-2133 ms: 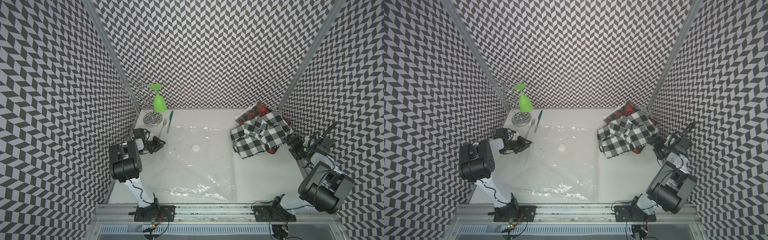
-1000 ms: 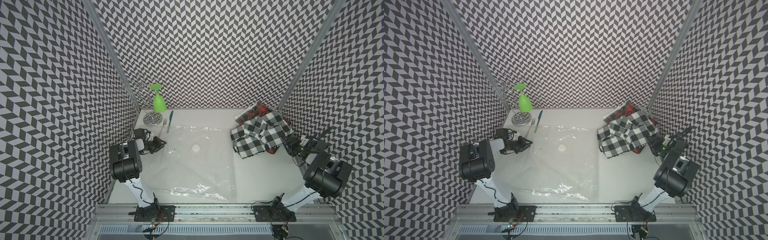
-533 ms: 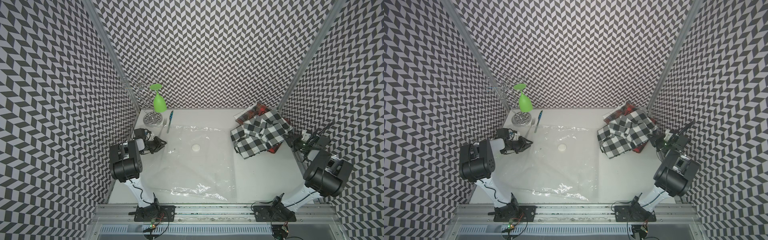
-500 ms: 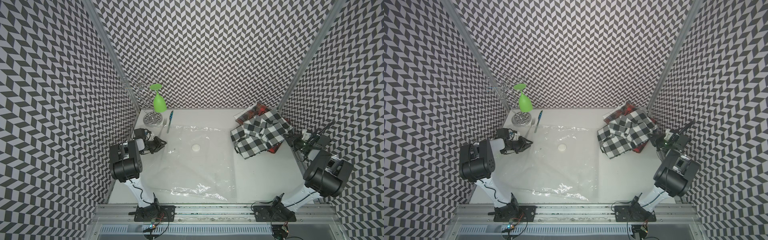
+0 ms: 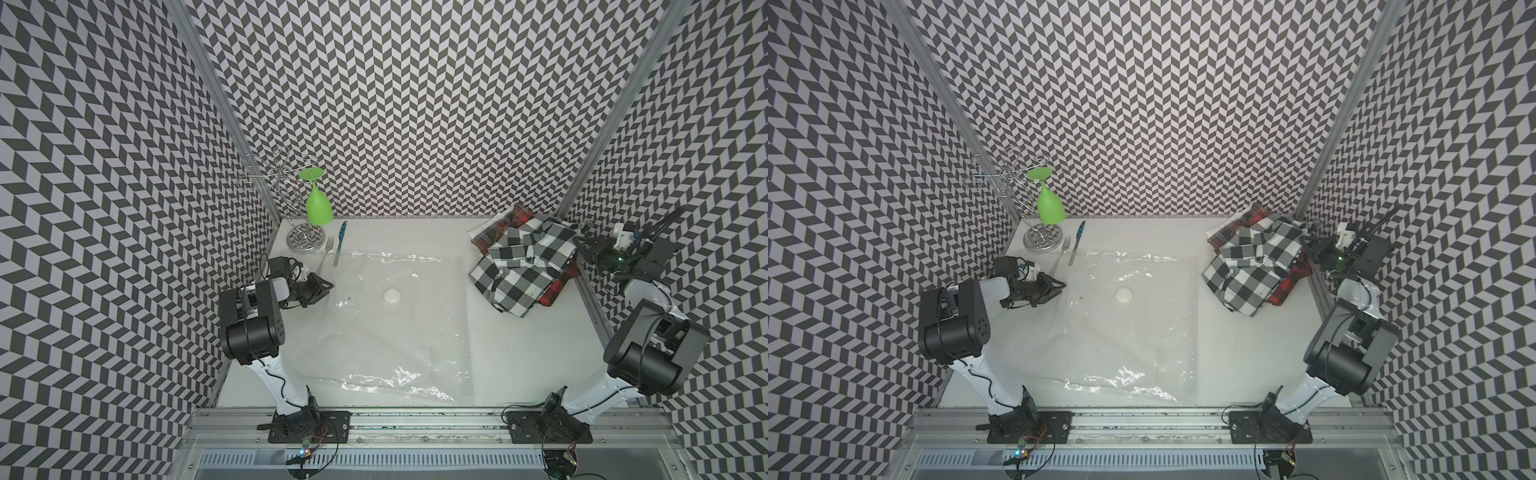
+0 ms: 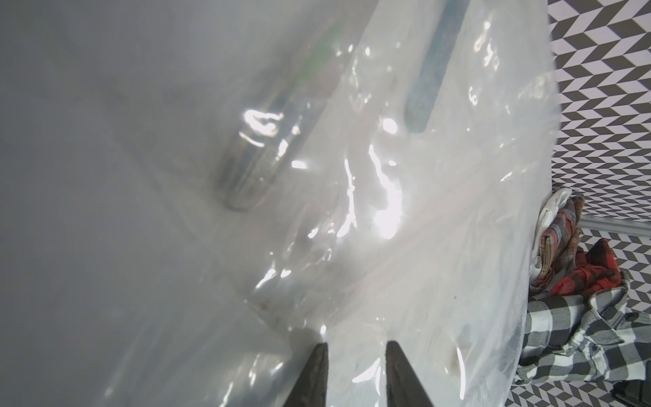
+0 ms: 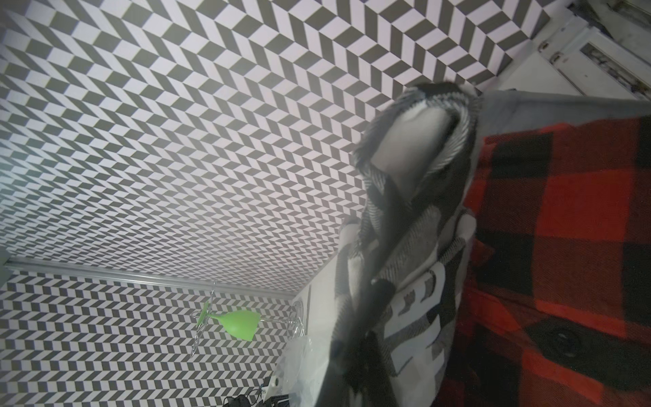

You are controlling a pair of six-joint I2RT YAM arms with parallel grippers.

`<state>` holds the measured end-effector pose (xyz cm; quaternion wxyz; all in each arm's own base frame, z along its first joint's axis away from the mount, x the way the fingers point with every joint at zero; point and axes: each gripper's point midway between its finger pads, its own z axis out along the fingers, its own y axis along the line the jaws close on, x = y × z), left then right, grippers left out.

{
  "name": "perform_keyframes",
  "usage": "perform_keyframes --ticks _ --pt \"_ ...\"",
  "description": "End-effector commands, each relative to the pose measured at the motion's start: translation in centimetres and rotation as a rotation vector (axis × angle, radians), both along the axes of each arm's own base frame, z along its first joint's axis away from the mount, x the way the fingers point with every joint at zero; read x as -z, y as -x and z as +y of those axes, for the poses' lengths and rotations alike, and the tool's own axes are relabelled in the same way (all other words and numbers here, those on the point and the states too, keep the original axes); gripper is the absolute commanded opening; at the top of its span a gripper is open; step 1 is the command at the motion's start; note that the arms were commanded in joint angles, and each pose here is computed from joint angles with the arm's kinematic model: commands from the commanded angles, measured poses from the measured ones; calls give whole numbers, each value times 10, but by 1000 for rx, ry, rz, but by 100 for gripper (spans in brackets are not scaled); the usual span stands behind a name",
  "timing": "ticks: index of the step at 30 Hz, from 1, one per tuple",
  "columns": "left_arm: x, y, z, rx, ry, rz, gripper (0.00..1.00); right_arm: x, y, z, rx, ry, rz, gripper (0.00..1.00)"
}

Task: Take the shirt out of the vacuum bag
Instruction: Place the shirt at the corner of the board.

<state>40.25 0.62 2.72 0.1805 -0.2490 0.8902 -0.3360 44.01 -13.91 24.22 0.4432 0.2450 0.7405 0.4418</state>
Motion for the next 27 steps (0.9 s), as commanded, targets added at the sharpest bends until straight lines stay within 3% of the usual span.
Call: perform_keyframes --ticks 1,10,14,20,23,27 --pt "59 61 -2 -16 -67 295 32 -17 -17 -13 14 29 -78 0" --pt "55 61 -2 -16 -72 288 32 28 -36 -36 34 7 11 1" --pt "54 62 -2 -15 -74 288 33 44 -39 -48 72 36 57 12" --pt "55 64 -3 -14 -72 289 33 54 -35 -75 132 61 123 56" --pt "54 63 -3 -13 -73 285 33 47 -36 -79 147 97 133 64" --pt "54 62 -4 -11 -74 284 34 28 -29 -85 200 187 166 68"
